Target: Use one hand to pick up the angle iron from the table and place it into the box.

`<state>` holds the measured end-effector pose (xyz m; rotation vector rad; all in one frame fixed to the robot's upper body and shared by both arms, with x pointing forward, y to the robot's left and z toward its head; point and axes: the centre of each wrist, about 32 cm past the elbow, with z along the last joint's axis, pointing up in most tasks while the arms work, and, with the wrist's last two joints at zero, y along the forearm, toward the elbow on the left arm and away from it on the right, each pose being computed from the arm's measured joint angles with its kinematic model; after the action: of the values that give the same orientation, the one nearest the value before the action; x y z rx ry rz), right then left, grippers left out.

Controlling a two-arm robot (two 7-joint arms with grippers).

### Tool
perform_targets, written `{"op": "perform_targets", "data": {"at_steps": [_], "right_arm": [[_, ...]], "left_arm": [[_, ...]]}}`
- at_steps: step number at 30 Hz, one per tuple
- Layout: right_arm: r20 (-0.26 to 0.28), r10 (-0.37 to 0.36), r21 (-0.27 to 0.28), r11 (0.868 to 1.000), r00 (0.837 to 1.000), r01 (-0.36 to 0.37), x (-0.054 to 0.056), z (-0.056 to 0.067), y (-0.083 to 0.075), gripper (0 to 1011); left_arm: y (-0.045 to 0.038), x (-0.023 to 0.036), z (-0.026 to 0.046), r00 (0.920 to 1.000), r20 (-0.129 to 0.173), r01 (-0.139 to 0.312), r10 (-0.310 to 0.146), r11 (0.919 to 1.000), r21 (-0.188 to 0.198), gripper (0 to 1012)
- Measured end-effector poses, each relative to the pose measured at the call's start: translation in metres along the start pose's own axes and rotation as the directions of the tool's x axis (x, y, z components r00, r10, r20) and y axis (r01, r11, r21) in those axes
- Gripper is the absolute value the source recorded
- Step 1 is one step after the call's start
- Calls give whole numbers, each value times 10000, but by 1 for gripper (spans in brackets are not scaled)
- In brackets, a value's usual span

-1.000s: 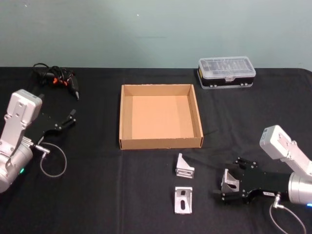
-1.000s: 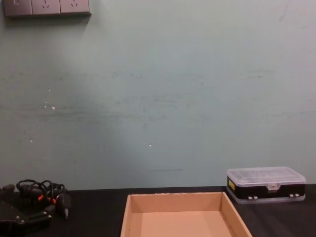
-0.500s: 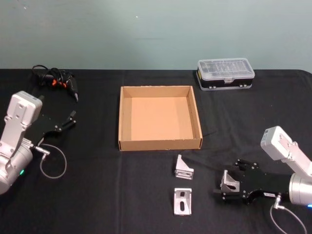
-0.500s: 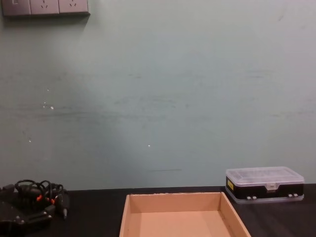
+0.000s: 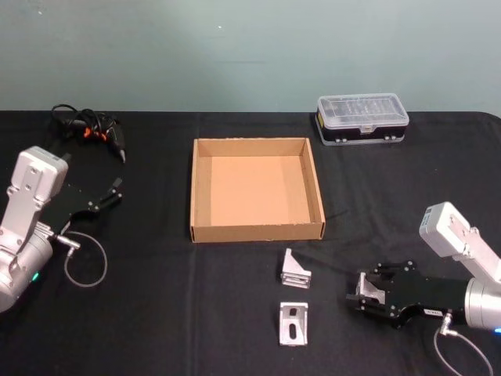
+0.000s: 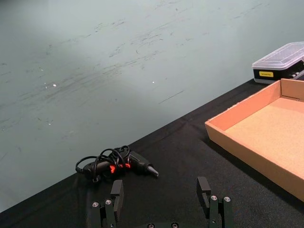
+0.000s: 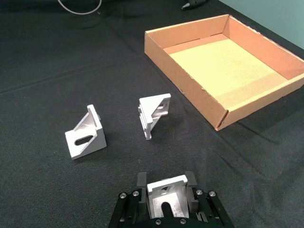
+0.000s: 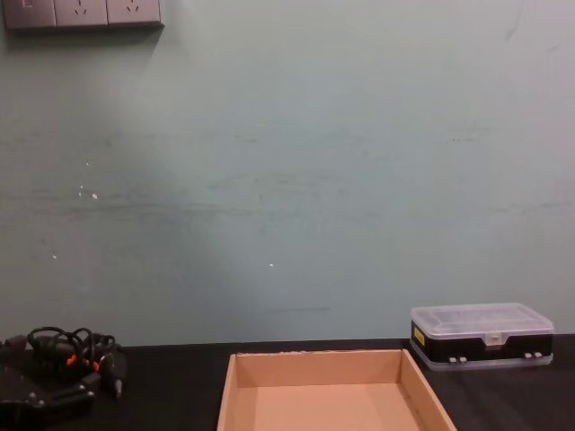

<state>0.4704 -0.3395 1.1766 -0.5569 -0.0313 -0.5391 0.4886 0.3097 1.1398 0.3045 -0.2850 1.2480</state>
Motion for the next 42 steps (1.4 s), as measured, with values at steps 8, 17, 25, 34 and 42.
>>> {"op": "perform_targets", "data": {"at_steps": [8,17,25,34,42], "right_arm": [[-3,-3,4,10000,10000,3,1,0,-1,471],[143,-896,1035,9908,9959,876,23,197,17,471],[188,-1653,1925,9684,9861,1587,181,576,238,471],[-436,-1858,1849,9641,9816,1907,388,899,679,471],[-1022,-2044,1319,9672,9735,2170,604,1075,1107,472]], "left_arm": [[0,0,0,10000,0,-1,1,10000,0,1012],[0,0,0,10000,0,0,0,10000,0,1011],[0,0,0,10000,0,0,0,10000,0,1011],[0,0,0,10000,0,0,0,10000,-1,1011],[0,0,1,10000,0,0,0,10000,-3,1011]]}}
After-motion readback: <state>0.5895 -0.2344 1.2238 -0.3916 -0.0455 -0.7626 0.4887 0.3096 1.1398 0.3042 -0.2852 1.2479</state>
